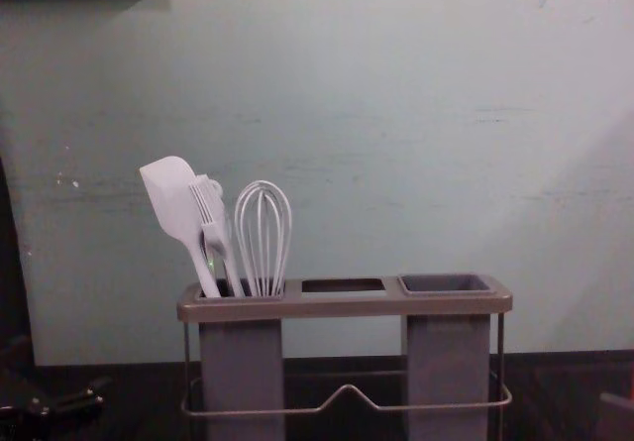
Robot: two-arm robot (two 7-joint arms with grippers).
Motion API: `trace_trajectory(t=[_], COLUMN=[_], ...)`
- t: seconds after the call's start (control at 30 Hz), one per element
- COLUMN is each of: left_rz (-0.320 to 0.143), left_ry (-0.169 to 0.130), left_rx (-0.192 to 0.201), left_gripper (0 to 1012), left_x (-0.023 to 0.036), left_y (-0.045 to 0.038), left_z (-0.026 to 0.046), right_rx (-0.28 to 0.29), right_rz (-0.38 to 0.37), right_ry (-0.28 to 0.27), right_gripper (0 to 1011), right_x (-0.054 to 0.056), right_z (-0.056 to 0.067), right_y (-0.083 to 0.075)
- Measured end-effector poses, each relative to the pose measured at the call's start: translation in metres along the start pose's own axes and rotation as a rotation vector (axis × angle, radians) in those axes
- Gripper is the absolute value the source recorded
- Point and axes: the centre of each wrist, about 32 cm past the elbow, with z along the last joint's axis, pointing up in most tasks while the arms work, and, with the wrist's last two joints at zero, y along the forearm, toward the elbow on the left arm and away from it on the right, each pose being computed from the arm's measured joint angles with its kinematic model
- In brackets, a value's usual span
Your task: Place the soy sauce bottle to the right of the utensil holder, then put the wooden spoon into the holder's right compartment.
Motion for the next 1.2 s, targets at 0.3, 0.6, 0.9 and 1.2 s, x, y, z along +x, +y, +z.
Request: trace_trajectory(t=[0.3, 0.6, 0.9, 1.2], left_rz=[0.000, 0.000, 0.000, 0.000], left_ry=[0.000, 0.000, 0.000, 0.000], left_rx=[0.000, 0.000, 0.000, 0.000], left_gripper=[1005, 1005, 1005, 1005], left_x=[0.0000, 0.0000, 0.0000, 0.0000], left_y=[0.0000, 0.0000, 0.0000, 0.0000], left_z=[0.0000, 0.0000, 0.0000, 0.0000], right_rx=[-0.007, -0.011, -0.004, 0.025], right_rz=[0.010, 0.013, 0.008, -0.057], right_ry=[-0.020, -0.037, -0.048, -0.061], right_gripper=[734, 425, 381, 381], right_x=[0.000, -0.001, -0.001, 0.005], right_z=[0.001, 0.001, 0.007, 0.012], right_y=[0.000, 0.001, -0.001, -0.003])
